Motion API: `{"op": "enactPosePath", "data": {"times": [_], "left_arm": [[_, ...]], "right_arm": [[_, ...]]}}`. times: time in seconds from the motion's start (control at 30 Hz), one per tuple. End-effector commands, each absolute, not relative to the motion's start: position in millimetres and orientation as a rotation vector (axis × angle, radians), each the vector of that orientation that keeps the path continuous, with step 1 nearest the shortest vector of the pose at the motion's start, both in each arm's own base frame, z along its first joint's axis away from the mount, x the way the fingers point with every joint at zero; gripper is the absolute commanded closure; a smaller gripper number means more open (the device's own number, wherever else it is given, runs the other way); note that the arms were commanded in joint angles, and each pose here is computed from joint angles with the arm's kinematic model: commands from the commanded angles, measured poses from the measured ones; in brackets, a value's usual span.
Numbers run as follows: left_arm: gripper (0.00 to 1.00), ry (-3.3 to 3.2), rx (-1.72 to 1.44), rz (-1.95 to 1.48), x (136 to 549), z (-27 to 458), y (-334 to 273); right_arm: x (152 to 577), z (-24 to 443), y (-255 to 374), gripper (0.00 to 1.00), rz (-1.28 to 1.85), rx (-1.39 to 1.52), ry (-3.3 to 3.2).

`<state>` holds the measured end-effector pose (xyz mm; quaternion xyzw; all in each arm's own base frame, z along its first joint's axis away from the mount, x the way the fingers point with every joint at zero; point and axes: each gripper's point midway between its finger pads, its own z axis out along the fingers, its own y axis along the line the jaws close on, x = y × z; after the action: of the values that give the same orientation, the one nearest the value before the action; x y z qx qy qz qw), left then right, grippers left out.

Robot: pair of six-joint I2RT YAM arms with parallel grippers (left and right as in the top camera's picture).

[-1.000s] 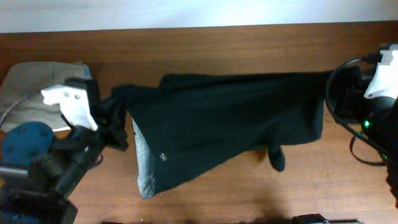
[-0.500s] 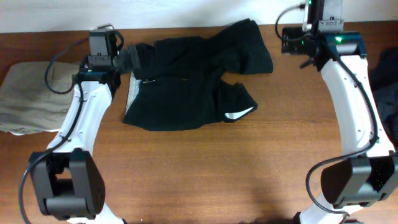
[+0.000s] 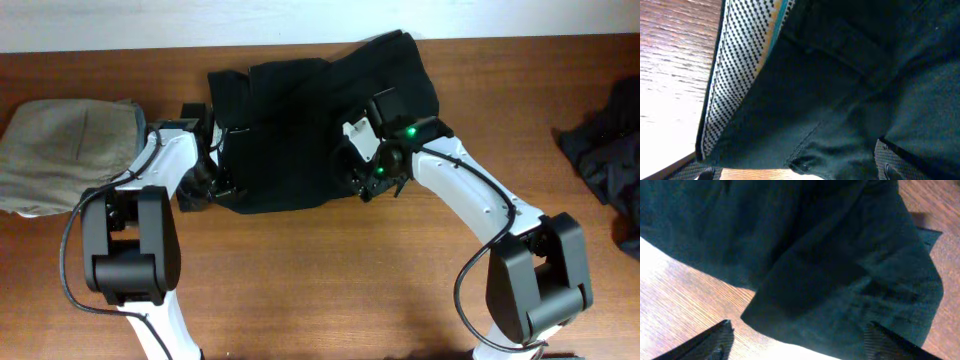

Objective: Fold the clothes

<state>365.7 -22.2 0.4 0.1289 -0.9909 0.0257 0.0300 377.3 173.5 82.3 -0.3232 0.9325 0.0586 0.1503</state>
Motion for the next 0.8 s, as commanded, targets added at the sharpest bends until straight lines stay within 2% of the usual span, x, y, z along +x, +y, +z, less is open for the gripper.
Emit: {"op": "enactPosePath", "data": {"times": [0.0,0.07,0.1,0.13,0.17,0.2,0.23,0.27,0.3,0.33,0.43,0.5,0.53,0.57,0.6,0.63,0.73,0.77], "left_arm": [[0.04,-2.998,0.417,0.087,354.7,-13.9,-23.4],[0.02,-2.998,0.417,0.087,354.7,-13.9,-23.4],[0.02,-2.998,0.417,0.087,354.7,-13.9,-23.4],[0.01,-2.998,0.417,0.087,354.7,-13.9,-23.4],[0.01,-3.001,0.417,0.088,355.4,-14.0,-23.5],[0.01,-3.002,0.417,0.088,355.7,-14.0,-23.6],[0.01,-3.002,0.418,0.088,355.7,-14.0,-23.5],[0.01,-3.002,0.417,0.088,355.6,-14.0,-23.5],[0.01,-3.002,0.417,0.087,355.6,-14.0,-23.4],[0.01,-3.003,0.417,0.081,355.6,-14.1,-22.7],[0.01,-3.007,0.416,0.059,355.8,-14.2,-20.1],[0.01,-3.011,0.417,0.061,356.9,-14.3,-20.2],[0.01,-3.010,0.417,0.060,356.8,-14.3,-20.2],[0.01,-3.010,0.417,0.060,356.7,-14.3,-20.2],[0.01,-3.009,0.416,0.060,356.5,-14.3,-20.2],[0.01,-3.010,0.417,0.060,356.7,-14.3,-20.2],[0.01,-3.017,0.417,0.062,358.4,-14.5,-20.3],[0.01,-3.017,0.417,0.062,358.4,-14.5,-20.3]], "right_arm": [[381.7,73.1,177.8,0.33,0.158,-0.937,2.670],[380.9,55.7,180.0,0.32,0.176,-0.950,2.703],[378.5,51.0,183.9,0.25,0.210,-0.958,2.712],[381.8,50.5,186.2,0.33,0.200,-0.960,2.697],[387.1,52.2,188.6,0.53,0.201,-0.954,2.672],[390.8,53.5,189.6,0.86,0.201,-0.948,2.657],[396.0,53.7,182.7,0.96,0.153,-0.910,2.663],[409.2,58.6,161.4,0.96,0.010,-0.762,2.689],[436.5,88.8,112.5,0.96,-0.230,-0.455,2.668],[452.5,118.0,81.7,0.96,-0.318,-0.298,2.620],[495.4,211.6,-14.9,0.96,-0.358,0.032,2.449],[501.4,218.3,-43.2,0.95,-0.358,0.108,2.419],[505.2,215.6,-63.9,0.55,-0.384,0.160,2.408],[506.7,216.9,-81.7,0.42,-0.389,0.223,2.389],[497.4,210.8,-93.5,0.35,-0.401,0.248,2.427],[475.2,194.8,-99.9,0.29,-0.393,0.300,2.530],[407.8,134.9,-59.8,0.29,-0.072,0.186,2.924],[381.7,106.7,-27.9,0.28,0.178,0.051,3.032]]}}
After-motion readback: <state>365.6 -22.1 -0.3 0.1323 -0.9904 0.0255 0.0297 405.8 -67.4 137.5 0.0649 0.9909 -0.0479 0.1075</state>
